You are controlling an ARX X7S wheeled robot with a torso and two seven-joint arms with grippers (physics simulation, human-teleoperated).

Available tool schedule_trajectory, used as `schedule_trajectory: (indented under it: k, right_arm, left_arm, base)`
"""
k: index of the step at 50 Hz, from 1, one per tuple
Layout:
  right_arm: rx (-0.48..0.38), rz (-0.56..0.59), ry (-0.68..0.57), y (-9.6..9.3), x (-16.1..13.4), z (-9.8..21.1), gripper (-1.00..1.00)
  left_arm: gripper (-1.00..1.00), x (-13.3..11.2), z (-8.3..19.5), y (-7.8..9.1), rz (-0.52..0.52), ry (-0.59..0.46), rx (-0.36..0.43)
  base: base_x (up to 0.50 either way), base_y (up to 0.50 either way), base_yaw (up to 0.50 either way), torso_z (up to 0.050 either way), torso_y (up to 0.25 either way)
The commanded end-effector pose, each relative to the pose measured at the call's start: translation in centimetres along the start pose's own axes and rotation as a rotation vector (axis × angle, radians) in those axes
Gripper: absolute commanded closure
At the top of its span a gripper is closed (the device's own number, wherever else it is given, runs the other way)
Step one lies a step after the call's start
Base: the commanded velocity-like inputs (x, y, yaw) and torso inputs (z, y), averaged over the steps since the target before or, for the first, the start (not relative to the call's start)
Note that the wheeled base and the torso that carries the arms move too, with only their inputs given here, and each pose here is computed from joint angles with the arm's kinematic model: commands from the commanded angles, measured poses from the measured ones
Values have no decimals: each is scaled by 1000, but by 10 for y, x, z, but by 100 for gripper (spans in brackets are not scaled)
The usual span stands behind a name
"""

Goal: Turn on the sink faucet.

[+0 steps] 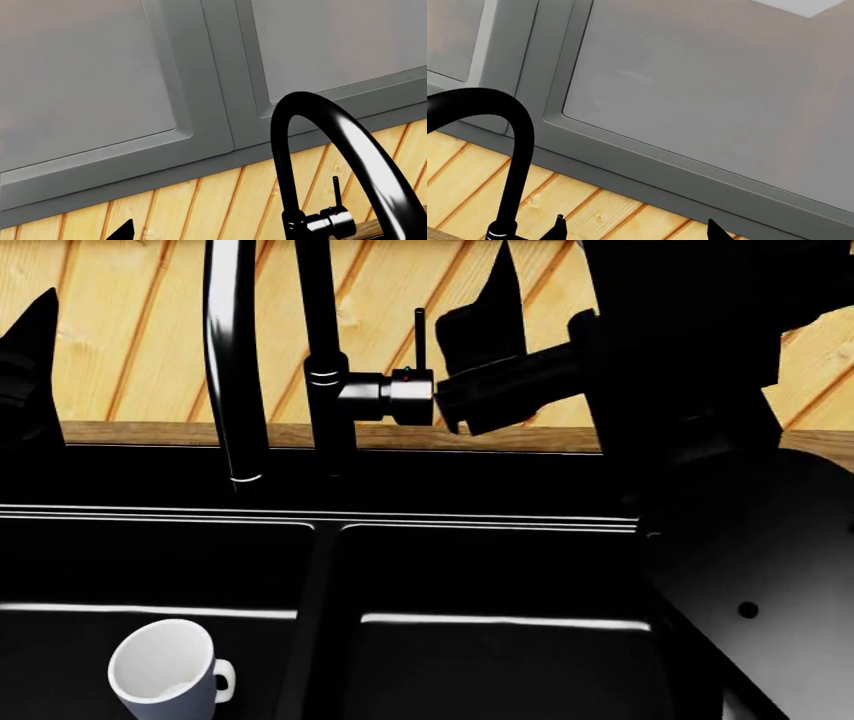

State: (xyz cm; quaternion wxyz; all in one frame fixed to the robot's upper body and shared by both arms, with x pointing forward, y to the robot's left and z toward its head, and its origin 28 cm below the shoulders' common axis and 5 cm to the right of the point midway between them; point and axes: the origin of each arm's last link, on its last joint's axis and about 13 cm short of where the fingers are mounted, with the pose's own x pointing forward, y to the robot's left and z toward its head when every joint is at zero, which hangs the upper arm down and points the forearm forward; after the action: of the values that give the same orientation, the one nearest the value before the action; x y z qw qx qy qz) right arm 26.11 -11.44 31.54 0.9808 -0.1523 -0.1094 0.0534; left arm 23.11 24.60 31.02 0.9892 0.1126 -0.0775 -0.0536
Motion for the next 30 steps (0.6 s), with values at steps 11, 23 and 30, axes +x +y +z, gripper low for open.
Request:
schedule_trajectory:
  k: [11, 23, 30]
  right_arm:
    - [85, 151, 77, 4, 82, 30, -100]
    - [49, 124, 104, -5, 118, 61, -100]
    - [39, 104, 121, -8, 128, 61, -100]
  left_arm:
    - [-100, 4, -8, 3, 5, 35, -5]
    - [-100, 8, -11, 3, 0, 38, -4]
    - [-100, 11, -13, 4, 0, 39, 24]
  base:
    - [0, 0, 0, 0, 0]
    - [0, 0, 0, 0, 0]
    - [0, 0, 0, 3, -20]
